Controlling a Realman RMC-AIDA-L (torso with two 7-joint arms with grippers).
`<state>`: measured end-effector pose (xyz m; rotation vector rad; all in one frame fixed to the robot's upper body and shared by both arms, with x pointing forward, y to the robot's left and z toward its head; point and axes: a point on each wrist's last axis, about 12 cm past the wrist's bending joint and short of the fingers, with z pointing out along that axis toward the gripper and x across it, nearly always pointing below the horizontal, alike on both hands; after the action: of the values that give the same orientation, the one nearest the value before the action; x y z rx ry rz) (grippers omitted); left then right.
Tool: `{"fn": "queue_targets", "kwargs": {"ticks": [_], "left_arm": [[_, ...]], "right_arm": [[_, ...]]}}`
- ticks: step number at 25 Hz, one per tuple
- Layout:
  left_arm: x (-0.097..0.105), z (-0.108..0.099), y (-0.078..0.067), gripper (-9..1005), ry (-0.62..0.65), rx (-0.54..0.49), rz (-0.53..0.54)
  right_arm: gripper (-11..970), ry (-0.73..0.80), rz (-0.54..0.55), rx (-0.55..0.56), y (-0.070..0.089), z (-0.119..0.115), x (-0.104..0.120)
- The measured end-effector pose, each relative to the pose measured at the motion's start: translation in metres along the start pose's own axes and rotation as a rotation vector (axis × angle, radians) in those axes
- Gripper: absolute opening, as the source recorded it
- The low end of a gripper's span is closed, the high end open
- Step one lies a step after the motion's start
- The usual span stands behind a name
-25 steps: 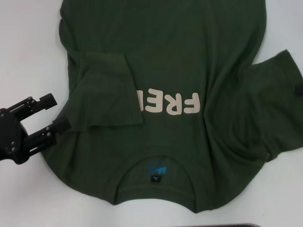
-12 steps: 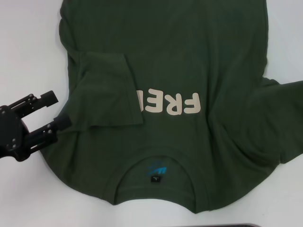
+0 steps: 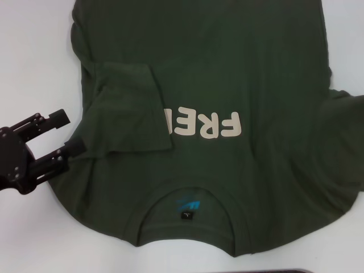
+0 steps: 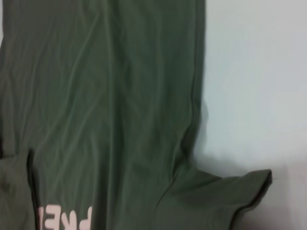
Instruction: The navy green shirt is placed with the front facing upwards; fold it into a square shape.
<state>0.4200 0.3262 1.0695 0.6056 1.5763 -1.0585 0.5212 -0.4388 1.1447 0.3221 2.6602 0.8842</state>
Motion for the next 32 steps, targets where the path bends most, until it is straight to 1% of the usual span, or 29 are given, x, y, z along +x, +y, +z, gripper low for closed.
{"fn": "queue_targets", "kwargs": {"ticks": [6,11,15,17,20,26,32], "left_arm": [[0.0,0.0,0.0,691,0.0,0.001,0.0],[0.0,0.0,0.0,690,0.0,0.001,-0.001],[0.0,-0.001,-0.001,690,-0.001,0.001,-0.002],[0.001,-0.001,-0.001,691,-0.001,0.0,-0.002],[0.0,0.0,0.0,691,0.0,-0.001,-0.001],[-0.001,0.002,0.001,691,0.0,0.003,0.005],[-0.002,0.0,0.002,691,-0.012,-0.015,0.011]], "right_arm": [[16,-0.029,0.017,-0.001,-0.003,-0.006,0.001],[15,-0.025,0.003,-0.019,0.002,-0.005,-0.002],[15,-0.004,-0.018,-0.084,0.013,-0.005,-0.003],[15,0.01,-0.038,-0.133,0.022,-0.005,-0.004],[16,0.035,-0.058,-0.169,0.031,-0.001,-0.006],[16,0.09,-0.072,-0.242,0.049,0.024,-0.008],[16,0.136,-0.079,-0.34,0.07,0.065,-0.008]]}}
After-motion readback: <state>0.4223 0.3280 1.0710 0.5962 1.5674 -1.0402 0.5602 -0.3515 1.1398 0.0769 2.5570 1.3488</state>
